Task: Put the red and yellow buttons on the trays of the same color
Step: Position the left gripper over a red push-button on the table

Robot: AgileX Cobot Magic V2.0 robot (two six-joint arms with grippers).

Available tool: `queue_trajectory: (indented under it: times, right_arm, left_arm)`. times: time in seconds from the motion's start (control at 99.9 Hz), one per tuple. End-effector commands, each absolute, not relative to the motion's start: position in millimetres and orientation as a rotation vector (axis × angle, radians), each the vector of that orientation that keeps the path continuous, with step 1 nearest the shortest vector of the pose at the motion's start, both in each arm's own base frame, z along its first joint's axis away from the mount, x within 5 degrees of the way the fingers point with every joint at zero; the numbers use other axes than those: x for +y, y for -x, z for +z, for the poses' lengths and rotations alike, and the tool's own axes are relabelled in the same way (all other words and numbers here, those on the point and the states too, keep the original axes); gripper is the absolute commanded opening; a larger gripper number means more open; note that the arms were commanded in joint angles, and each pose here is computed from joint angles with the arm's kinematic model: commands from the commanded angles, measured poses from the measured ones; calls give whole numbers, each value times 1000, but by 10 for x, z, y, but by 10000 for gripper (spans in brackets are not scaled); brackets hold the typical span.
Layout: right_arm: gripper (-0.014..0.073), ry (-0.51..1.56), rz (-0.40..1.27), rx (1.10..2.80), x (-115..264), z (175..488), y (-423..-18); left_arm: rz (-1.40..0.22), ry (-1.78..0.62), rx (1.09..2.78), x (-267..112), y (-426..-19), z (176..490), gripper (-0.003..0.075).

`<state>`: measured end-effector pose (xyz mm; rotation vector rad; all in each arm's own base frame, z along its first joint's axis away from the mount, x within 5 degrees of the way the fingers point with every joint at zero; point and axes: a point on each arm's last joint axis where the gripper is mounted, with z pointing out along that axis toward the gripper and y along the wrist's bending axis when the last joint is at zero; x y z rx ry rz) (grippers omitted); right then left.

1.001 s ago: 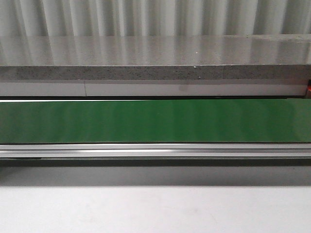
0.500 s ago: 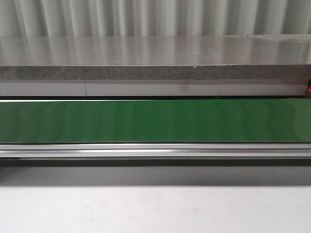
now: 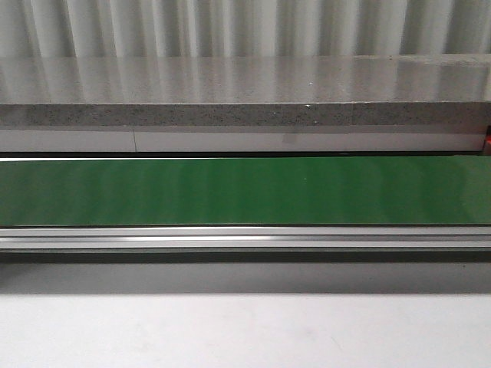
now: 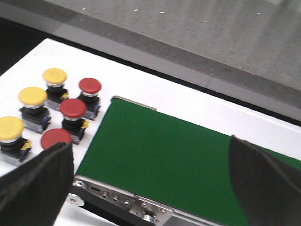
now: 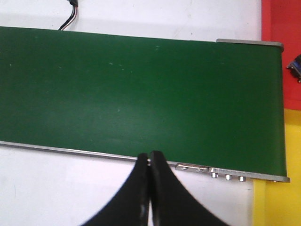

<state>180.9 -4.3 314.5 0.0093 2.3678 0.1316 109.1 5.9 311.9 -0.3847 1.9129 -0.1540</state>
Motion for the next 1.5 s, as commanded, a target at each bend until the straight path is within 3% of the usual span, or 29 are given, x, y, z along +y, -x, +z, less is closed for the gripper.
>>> queue_trajectory:
  times: [0.0, 0.44, 0.761, 1.491]
  right_arm:
    - [-67, -6, 121, 2286, -45, 3279, -1823]
    - [-67, -6, 121, 2286, -45, 3279, -1823]
    - [-67, -6, 121, 2286, -45, 3279, -1823]
    - [-67, -6, 121, 2286, -45, 3279, -1823]
  left_arm:
    - [-138, 458, 1852, 128, -1267, 3257, 628]
    - [-32, 921, 1939, 758, -1961, 2930, 626]
    - [-18, 1011, 2087, 946, -2432, 2640, 545]
    - [-34, 1045, 2236, 1019, -2743, 2306, 545]
